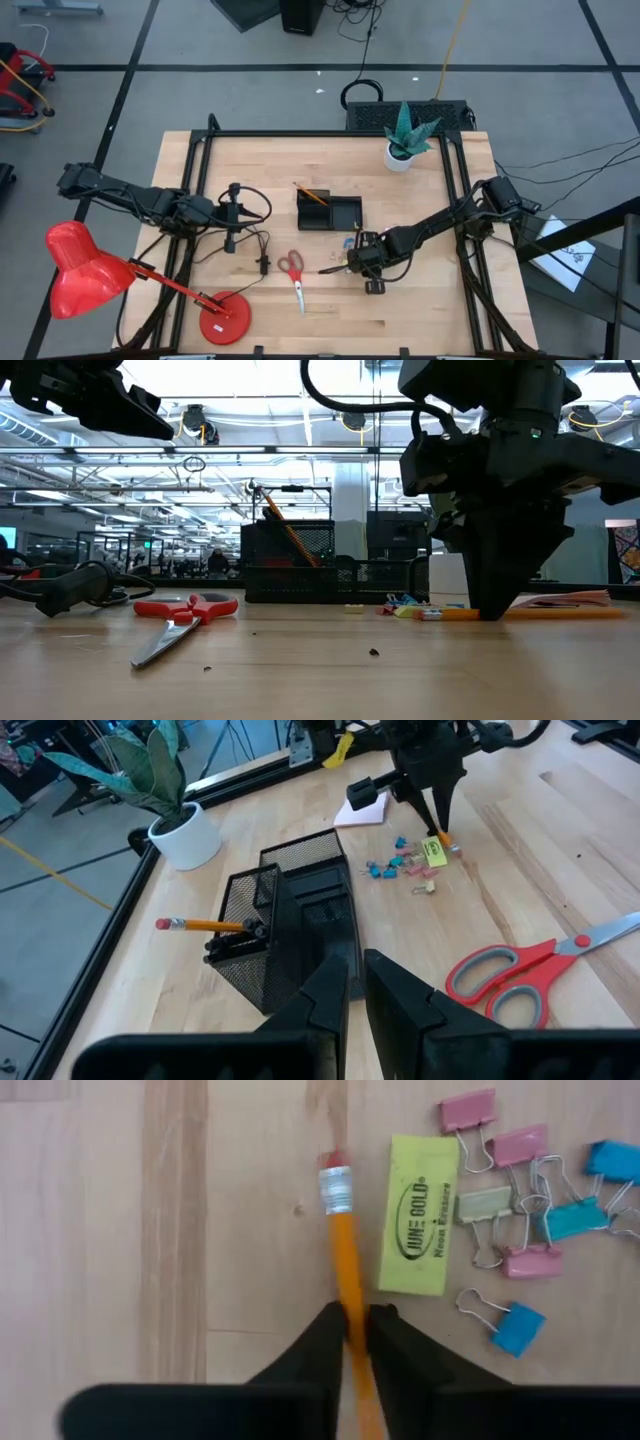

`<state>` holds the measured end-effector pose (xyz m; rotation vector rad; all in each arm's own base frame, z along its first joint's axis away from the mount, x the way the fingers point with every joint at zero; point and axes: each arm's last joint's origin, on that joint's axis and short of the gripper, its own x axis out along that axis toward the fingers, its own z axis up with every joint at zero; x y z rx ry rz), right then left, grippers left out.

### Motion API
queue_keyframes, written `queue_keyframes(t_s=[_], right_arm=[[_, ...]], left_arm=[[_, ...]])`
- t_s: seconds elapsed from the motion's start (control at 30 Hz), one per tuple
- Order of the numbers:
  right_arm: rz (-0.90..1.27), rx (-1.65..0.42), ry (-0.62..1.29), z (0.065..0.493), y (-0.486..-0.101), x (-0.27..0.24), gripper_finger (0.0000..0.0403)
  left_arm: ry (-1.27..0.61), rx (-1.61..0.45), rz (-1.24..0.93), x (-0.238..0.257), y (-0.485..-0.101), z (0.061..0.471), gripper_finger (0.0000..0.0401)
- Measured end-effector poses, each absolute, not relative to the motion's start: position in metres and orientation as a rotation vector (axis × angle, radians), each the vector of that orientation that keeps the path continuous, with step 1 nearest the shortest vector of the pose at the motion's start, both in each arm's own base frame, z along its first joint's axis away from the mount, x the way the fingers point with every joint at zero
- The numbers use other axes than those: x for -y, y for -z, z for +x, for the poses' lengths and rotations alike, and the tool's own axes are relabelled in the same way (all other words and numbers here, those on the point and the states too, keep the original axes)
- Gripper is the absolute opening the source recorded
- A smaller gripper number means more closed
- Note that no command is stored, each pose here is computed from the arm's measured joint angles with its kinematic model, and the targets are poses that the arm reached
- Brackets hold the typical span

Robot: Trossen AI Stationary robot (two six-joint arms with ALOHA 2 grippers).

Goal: Pick and place office supplies into organizer
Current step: Put the orange pencil into the black desk organizer

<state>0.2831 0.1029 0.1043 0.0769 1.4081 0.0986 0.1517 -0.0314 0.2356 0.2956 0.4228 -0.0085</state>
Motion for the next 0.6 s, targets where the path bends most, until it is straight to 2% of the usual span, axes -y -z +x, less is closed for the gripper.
queue_keyframes(t_s=[0.1, 0.3, 0.6], right_arm=[[0.096, -1.401, -0.095, 0.284, -0.105, -0.102, 0.0011], [0.13, -1.38, -0.119, 0.289, -0.11, -0.104, 0.0023], [0.119, -1.213, -0.226, 0.312, -0.161, -0.12, 0.0013]], left_arm=[[0.008, -0.423, 0.295, 0.031, -0.236, 0.152, 0.0044], [0.007, -0.424, 0.294, 0.031, -0.235, 0.152, 0.0044], [0.008, -0.423, 0.293, 0.031, -0.235, 0.152, 0.0044]])
